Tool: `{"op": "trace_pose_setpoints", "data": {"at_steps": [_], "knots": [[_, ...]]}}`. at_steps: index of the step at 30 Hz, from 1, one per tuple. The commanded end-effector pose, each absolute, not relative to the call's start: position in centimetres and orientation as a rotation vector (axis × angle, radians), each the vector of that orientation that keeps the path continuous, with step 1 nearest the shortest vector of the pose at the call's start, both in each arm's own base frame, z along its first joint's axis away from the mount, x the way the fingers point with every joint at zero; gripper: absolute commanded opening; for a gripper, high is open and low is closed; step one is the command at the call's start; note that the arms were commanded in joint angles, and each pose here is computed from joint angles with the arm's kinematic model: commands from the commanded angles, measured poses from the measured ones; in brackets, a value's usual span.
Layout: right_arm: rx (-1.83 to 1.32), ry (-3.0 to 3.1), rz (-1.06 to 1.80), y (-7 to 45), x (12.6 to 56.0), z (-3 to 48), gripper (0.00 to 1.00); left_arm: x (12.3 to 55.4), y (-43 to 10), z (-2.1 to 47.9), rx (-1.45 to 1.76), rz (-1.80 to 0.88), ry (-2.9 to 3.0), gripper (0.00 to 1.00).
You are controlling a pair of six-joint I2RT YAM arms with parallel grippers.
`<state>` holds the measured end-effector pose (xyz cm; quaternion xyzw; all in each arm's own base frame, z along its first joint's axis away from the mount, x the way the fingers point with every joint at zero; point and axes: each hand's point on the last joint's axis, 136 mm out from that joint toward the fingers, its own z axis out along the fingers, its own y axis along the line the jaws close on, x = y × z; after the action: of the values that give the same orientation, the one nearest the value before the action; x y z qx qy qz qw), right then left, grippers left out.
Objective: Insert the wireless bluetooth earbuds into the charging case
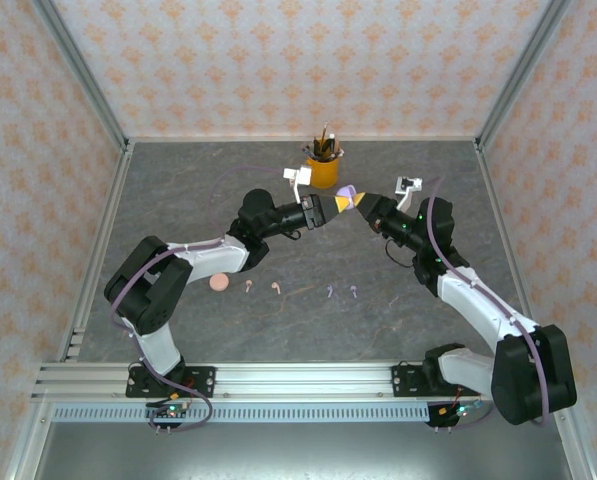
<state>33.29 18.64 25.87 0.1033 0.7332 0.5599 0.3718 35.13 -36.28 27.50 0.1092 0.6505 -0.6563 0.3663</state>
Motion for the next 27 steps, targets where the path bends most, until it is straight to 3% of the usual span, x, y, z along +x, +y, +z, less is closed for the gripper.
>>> {"op": "trace_pose_setpoints", "data": {"at_steps": [1, 11, 17, 27], "knots": [[0.229, 1.865, 1.42, 18.7, 33.6, 27.0, 0.22, 34.1, -37.4, 29.0, 0.356, -1.715, 1.609, 0.0], [0.231, 1.874, 1.405, 18.6, 33.6, 27.2, 0.13, 34.3, -37.8, 28.3, 0.332, -1.699, 1.636, 0.02], [0.238, 1.885, 1.382, 18.4, 33.5, 27.3, 0.0, 34.6, -37.9, 27.7, 0.317, -1.678, 1.664, 0.24], [0.246, 1.935, 1.284, 17.6, 33.4, 26.7, 0.0, 35.2, -37.6, 26.0, 0.265, -1.622, 1.734, 0.61]]}}
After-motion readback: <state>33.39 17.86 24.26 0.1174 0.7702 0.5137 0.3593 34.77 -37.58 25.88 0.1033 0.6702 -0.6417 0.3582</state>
